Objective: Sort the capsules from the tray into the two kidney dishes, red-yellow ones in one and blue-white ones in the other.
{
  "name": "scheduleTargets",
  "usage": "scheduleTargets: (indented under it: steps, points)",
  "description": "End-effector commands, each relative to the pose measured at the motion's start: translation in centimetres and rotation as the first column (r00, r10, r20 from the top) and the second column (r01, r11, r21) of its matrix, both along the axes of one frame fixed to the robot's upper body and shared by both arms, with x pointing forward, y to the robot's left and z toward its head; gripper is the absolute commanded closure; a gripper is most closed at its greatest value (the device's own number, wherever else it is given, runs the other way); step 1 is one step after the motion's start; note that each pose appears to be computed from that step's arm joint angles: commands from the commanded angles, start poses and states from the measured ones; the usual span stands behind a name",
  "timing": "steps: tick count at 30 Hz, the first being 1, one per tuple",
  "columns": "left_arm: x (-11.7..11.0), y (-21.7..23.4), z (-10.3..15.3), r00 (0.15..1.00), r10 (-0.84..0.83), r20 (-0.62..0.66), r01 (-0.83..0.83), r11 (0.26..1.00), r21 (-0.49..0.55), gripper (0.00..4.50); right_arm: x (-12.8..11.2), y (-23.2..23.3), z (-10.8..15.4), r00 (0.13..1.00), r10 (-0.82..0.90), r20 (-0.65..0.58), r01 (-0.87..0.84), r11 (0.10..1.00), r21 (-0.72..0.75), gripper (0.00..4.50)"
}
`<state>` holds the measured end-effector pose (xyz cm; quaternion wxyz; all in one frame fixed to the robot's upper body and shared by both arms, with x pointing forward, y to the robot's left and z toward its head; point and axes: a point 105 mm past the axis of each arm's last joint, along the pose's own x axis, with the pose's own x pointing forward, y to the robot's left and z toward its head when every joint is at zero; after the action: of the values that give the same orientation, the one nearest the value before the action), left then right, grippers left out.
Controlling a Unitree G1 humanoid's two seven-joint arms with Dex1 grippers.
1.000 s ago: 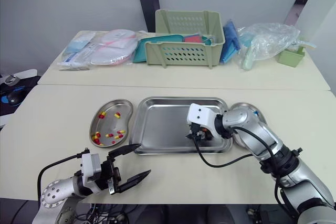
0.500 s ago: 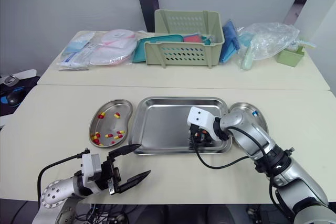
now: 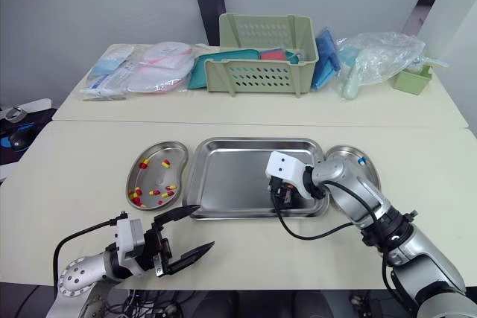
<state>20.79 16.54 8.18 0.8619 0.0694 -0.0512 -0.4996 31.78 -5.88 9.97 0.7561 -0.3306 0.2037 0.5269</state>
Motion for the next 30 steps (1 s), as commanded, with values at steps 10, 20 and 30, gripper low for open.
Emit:
scheduleTargets:
  steps: [10, 20, 30]
  points:
    - [-0.1, -0.1, 0.2, 1.000, 0.001, 0.023, -0.001, 1.000, 0.000, 0.00, -0.3, 1.6, 2.8, 0.992, 0.082, 0.094, -0.088, 0.995, 0.057, 3.88]
    - [-0.5, -0.9, 0.5, 0.996, -0.089, 0.022, 0.089, 0.996, -0.004, 0.00, -4.3, -2.9, 7.3, 0.990, 0.018, 0.139, -0.040, 0.986, 0.159, 3.88]
    - [-1.0, -1.6, 0.6, 0.974, -0.225, 0.022, 0.225, 0.974, 0.010, 0.00, -6.8, -12.3, 7.2, 0.953, -0.280, 0.112, 0.266, 0.956, 0.120, 3.88]
